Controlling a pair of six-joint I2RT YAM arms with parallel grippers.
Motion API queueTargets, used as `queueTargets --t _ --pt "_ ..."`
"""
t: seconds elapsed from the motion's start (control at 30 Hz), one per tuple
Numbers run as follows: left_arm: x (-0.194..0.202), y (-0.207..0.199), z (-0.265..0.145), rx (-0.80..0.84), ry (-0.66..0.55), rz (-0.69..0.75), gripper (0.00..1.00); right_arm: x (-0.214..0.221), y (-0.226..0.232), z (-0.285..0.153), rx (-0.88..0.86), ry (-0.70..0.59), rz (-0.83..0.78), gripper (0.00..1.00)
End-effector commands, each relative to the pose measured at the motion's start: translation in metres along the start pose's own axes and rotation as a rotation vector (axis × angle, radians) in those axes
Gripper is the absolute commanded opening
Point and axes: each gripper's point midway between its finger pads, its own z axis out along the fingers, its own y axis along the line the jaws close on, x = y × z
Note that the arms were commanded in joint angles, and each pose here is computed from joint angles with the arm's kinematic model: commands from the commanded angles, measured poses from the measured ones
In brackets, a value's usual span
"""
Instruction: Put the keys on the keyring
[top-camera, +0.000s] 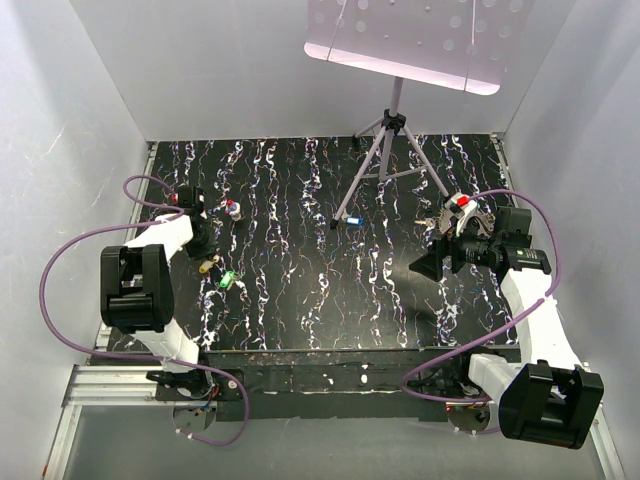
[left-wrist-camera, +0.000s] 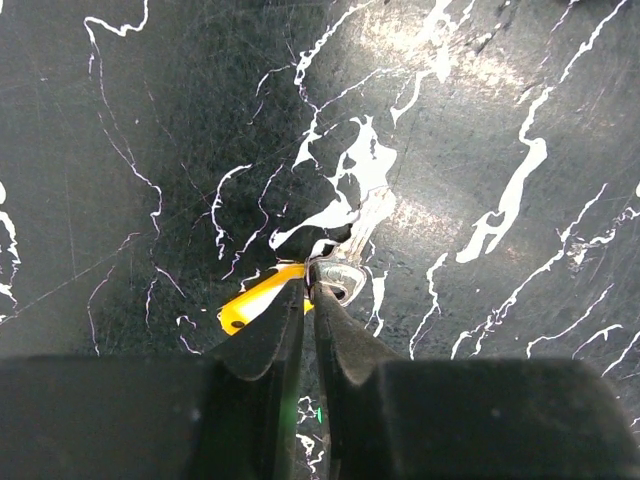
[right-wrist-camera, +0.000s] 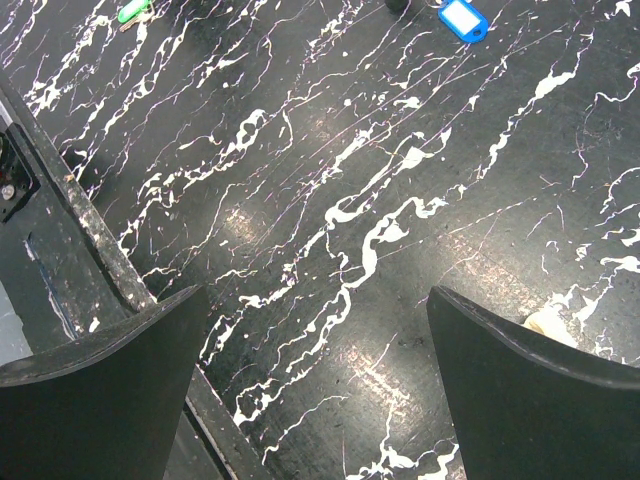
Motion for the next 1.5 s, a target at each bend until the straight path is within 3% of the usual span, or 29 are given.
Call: queueTargets --t 0.0,0.1,0.77,1.23,1.47 --pt "-0.013 -0.004 -0.003 0.018 -0.026 0.004 0.06 -0.016 0.003 -0.003 -0.009 -0.025 -0.05 1.0" --pt "-0.014 -0.004 -0.004 0.021 -0.029 0.007 0.0 -0.016 0.003 -0.003 -0.009 -0.026 -0.053 1.0" --pt "-0.017 -0.016 -0.019 0.12 -0.072 0.081 0.0 -0.016 0.003 -0.004 -0.011 -0.024 -0.056 1.0" --pt "-0.018 -0.02 -0.049 0.159 -0.158 0.151 0.0 -0.015 0.004 -0.003 -0.017 -0.023 -0.064 1.0" --pt "-0.005 -0.047 -0.081 0.297 -0.207 0.225 0.0 -0.015 0.006 -0.004 -0.023 -0.026 -0.073 1.0"
